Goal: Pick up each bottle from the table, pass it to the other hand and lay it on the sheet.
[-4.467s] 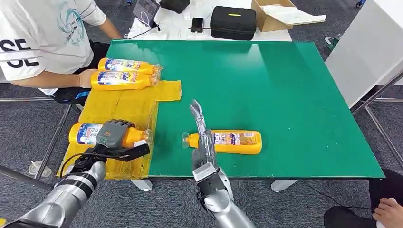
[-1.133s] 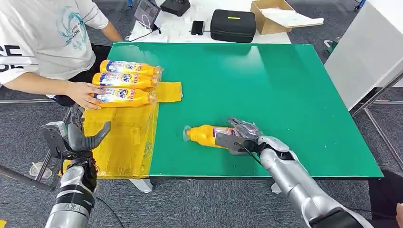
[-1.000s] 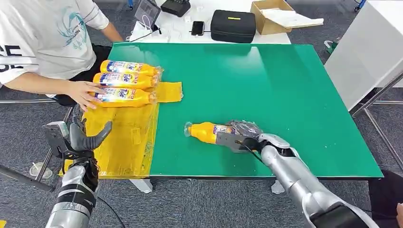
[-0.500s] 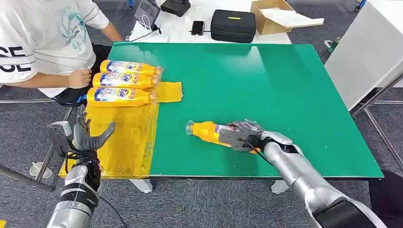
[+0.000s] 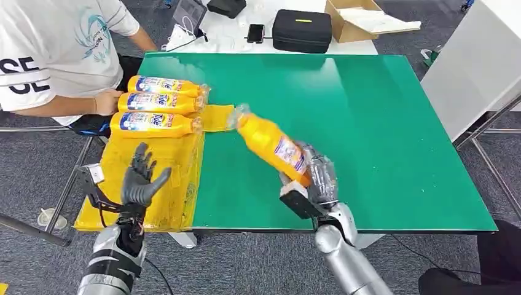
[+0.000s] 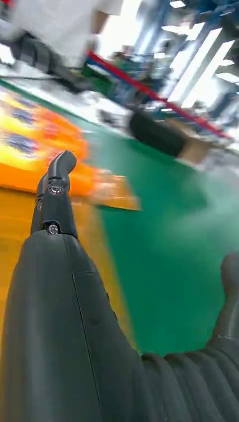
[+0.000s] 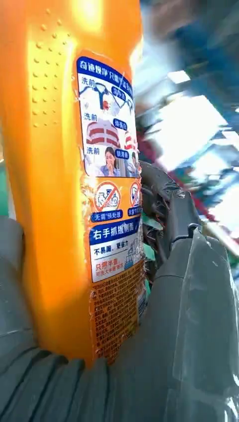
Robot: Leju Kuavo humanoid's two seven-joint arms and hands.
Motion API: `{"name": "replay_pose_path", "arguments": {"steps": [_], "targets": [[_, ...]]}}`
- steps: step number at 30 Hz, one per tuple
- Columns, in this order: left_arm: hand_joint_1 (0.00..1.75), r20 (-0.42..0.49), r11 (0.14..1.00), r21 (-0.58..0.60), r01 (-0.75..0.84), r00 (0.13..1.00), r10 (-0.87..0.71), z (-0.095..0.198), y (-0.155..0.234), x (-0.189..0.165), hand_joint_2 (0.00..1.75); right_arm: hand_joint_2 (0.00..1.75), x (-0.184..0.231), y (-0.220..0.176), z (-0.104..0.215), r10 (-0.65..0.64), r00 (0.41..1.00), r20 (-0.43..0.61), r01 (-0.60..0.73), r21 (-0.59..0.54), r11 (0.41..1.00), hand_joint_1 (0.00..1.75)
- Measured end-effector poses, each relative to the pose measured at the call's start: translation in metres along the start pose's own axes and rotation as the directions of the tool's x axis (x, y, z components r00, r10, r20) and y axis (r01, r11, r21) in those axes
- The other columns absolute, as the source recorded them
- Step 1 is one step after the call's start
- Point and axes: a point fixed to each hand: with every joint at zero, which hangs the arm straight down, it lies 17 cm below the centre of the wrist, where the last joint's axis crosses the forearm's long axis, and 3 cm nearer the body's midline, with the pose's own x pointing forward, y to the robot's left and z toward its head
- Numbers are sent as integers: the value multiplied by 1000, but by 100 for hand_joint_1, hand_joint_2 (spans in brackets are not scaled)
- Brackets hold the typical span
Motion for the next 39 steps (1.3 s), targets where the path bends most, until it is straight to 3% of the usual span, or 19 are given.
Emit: {"name": "replay_pose_path", "arguments": {"steps": [9,15,21,26,32,39], "targets": [[0,-25,985,-127,-120,993,118,8,-45,0,175,175,14,-42,8,-95,995,11,96,-210,973,175],[0,-75,955,-224,-197,980,184,20,-81,-8,175,175,15,-41,19,-134,991,20,135,-232,963,175],[0,-142,891,-317,-326,945,295,35,-114,-10,175,175,15,-9,25,-238,971,-3,235,-147,961,173],[0,-189,868,-370,-332,941,280,44,-139,-20,175,175,22,36,39,-298,953,-52,294,-73,953,173],[0,-208,857,-395,-331,941,268,49,-148,-24,175,175,25,57,46,-326,942,-80,324,-39,945,175],[0,-238,836,-424,-348,934,268,55,-159,-29,175,175,45,107,51,-356,930,-89,364,100,926,173]]}}
